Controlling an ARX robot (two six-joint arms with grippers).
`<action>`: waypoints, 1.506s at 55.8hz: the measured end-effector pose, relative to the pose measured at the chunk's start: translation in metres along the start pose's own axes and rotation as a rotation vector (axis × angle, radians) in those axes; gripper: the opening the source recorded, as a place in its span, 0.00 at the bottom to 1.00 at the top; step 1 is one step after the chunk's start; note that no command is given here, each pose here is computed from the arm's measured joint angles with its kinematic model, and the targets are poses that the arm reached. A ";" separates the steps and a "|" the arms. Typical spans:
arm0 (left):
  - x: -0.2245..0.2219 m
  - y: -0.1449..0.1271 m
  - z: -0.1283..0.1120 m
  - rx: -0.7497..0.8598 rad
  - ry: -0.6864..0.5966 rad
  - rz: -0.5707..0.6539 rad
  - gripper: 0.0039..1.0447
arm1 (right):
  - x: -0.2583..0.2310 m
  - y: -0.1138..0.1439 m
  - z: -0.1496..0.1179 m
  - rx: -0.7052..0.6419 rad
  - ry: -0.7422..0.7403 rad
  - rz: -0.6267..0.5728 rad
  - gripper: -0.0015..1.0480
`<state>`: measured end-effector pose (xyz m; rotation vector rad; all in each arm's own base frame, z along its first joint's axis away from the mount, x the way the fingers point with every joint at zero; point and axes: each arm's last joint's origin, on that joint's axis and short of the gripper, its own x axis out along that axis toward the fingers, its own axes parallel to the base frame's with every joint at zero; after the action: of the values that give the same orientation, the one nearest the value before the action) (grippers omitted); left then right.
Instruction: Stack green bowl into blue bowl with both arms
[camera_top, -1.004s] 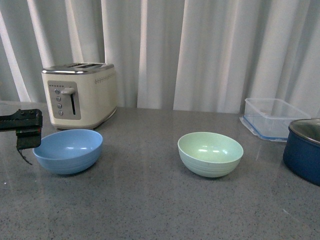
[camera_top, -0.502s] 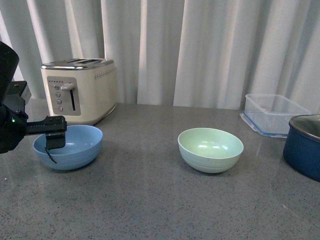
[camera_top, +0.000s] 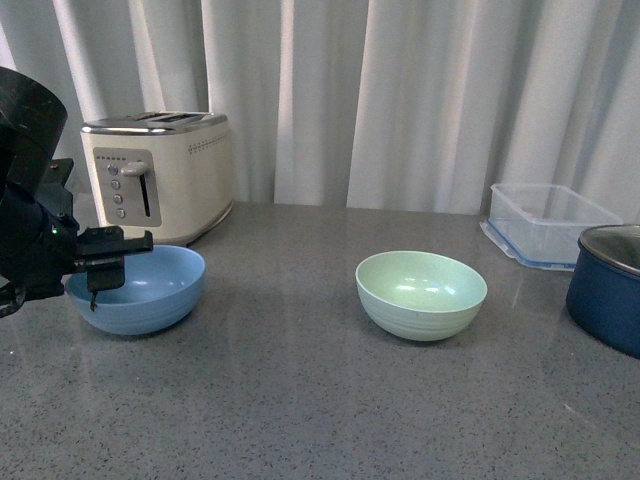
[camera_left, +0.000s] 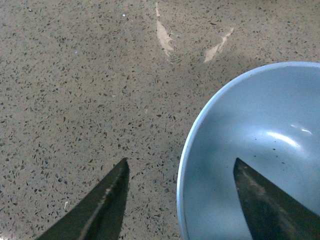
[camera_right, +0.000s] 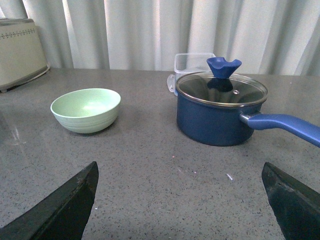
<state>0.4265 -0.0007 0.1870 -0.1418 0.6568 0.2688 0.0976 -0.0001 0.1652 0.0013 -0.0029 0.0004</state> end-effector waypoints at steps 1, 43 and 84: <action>0.000 -0.001 -0.001 -0.004 0.004 0.006 0.40 | 0.000 0.000 0.000 0.000 0.000 0.000 0.90; -0.016 -0.019 0.013 -0.090 0.000 -0.043 0.03 | 0.000 0.000 0.000 0.000 0.000 0.000 0.90; -0.028 -0.109 0.011 -0.044 0.030 -0.161 0.03 | 0.000 0.000 0.000 0.000 0.000 0.000 0.90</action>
<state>0.4434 -0.1077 0.2183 -0.2399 0.6653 0.1262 0.0976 -0.0001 0.1652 0.0013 -0.0029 0.0000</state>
